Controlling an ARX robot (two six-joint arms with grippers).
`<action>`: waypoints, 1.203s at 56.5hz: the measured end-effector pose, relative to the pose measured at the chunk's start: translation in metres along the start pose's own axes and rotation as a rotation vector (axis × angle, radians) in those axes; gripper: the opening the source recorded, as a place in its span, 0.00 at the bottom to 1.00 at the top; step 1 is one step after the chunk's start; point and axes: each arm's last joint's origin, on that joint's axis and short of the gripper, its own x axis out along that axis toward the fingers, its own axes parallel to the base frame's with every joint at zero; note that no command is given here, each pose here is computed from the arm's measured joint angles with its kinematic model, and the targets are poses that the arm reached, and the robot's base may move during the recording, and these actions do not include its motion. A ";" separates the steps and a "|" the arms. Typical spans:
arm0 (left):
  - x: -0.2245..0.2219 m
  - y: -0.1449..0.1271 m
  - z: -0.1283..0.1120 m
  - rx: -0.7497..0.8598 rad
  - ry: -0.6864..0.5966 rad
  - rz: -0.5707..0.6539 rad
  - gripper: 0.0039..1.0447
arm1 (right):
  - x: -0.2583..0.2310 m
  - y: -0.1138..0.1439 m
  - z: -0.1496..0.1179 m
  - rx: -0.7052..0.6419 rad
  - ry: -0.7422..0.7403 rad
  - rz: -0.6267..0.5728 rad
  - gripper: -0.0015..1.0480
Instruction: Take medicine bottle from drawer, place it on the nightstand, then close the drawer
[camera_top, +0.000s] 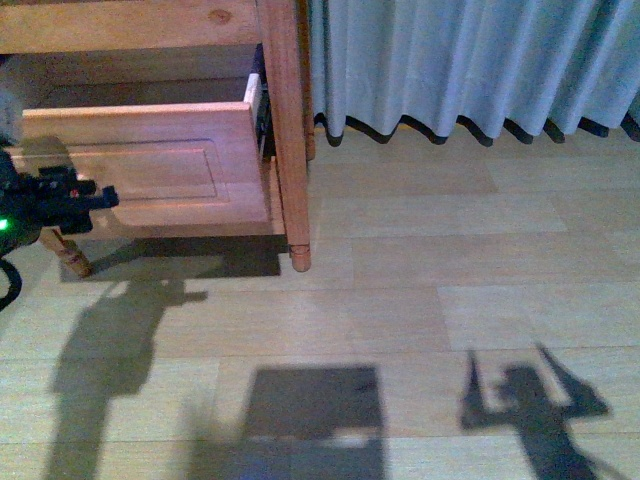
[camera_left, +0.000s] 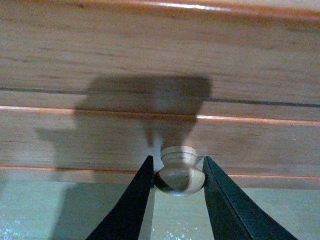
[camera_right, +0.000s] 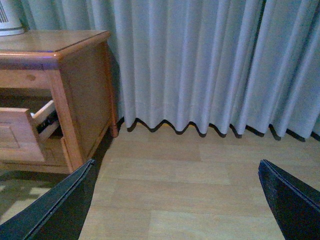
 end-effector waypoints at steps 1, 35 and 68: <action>-0.005 0.000 -0.003 0.001 0.000 -0.002 0.24 | 0.000 0.000 0.000 0.000 0.000 0.000 0.93; -0.107 -0.013 -0.044 -0.036 0.063 -0.061 0.40 | 0.000 0.000 0.000 0.000 0.000 0.000 0.93; -0.183 -0.001 0.043 -0.118 0.002 -0.101 0.94 | 0.000 0.000 0.000 0.000 0.000 0.000 0.93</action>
